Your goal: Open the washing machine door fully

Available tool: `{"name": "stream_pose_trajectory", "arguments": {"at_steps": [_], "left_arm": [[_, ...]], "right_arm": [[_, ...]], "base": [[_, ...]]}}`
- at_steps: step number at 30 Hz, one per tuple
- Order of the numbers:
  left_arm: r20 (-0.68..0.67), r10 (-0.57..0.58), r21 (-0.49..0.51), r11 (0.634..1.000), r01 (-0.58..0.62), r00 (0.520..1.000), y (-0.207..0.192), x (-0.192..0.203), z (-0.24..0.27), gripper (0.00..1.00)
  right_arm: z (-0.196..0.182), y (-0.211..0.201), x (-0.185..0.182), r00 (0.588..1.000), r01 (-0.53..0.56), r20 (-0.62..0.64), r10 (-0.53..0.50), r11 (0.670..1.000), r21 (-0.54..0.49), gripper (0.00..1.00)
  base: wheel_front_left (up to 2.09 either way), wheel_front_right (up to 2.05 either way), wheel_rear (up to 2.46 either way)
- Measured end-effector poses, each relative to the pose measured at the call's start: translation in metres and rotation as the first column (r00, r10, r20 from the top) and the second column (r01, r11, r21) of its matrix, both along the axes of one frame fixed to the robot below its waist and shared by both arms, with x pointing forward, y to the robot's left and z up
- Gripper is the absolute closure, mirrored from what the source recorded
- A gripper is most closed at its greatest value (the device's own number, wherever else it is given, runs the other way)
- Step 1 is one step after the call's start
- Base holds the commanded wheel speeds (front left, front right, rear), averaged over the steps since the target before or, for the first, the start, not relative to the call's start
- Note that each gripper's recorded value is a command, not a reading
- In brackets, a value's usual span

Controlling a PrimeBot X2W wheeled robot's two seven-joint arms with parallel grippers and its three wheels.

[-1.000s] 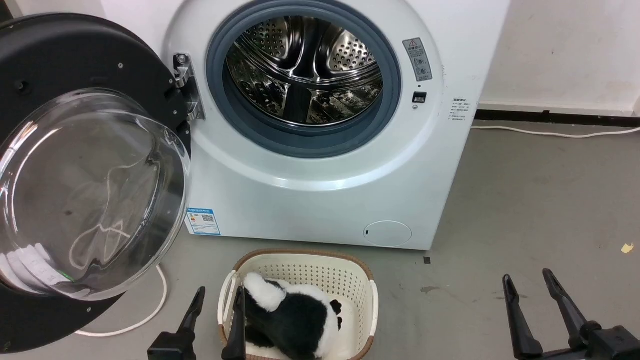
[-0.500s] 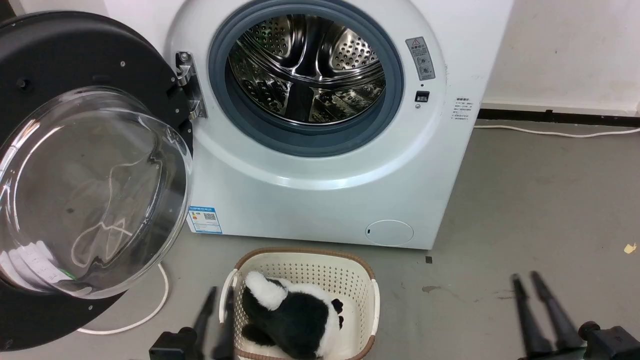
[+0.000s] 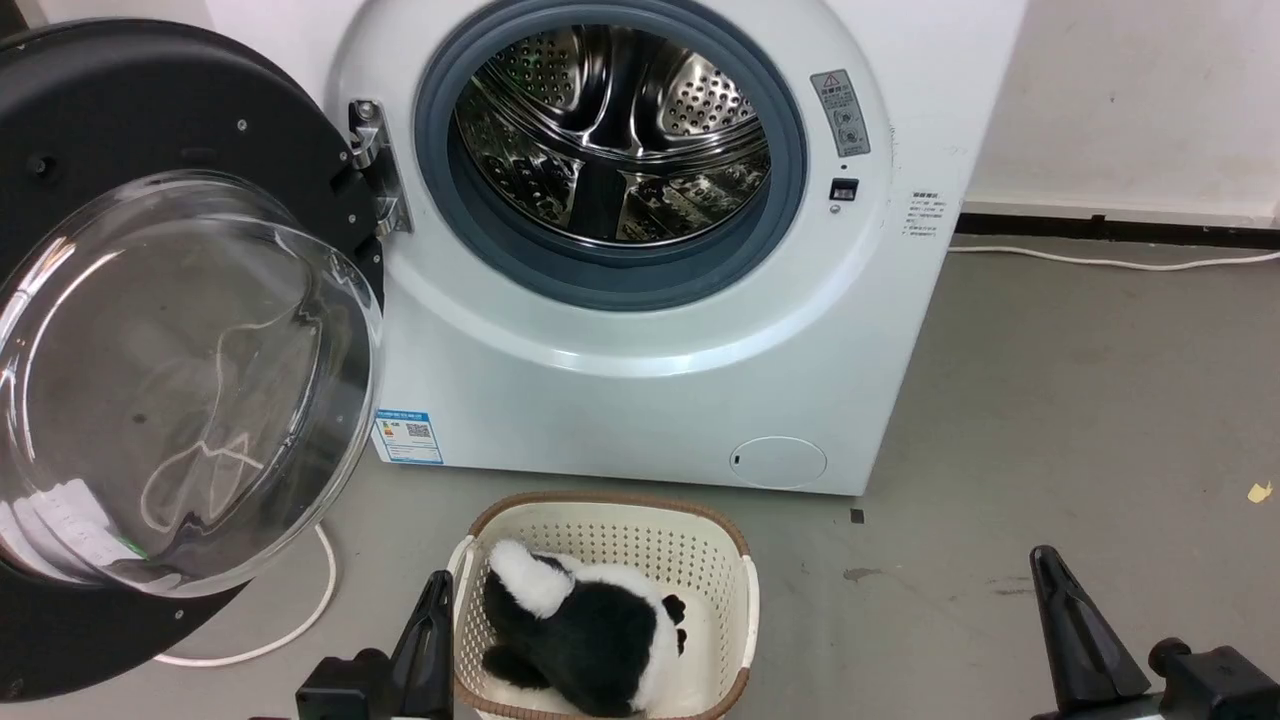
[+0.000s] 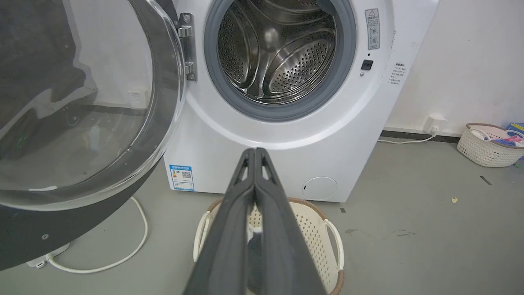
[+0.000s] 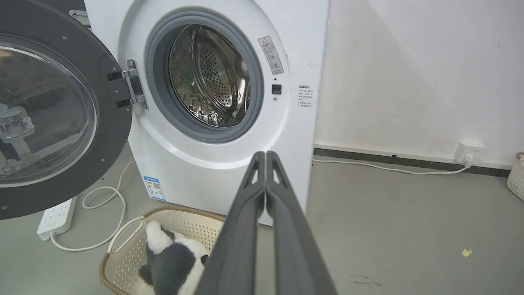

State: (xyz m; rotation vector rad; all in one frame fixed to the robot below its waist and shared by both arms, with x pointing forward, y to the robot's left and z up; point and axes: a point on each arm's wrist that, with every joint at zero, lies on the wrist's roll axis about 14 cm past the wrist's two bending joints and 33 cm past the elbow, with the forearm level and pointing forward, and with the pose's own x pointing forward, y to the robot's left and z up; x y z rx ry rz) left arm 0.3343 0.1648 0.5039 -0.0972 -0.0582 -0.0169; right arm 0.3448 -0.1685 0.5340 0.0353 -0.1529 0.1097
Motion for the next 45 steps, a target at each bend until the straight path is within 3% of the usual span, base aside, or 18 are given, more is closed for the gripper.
{"name": "stream_pose_trajectory", "arguments": {"at_steps": [45], "left_arm": [[-0.031,0.001,0.056,0.998,0.000,1.000,0.004,0.014,0.006,1.00]], "right_arm": [[-0.005,0.003,0.009,0.998,-0.009,-0.067,0.007,0.999,-0.033,1.00]], "base": [[0.00,0.00,0.00]]}}
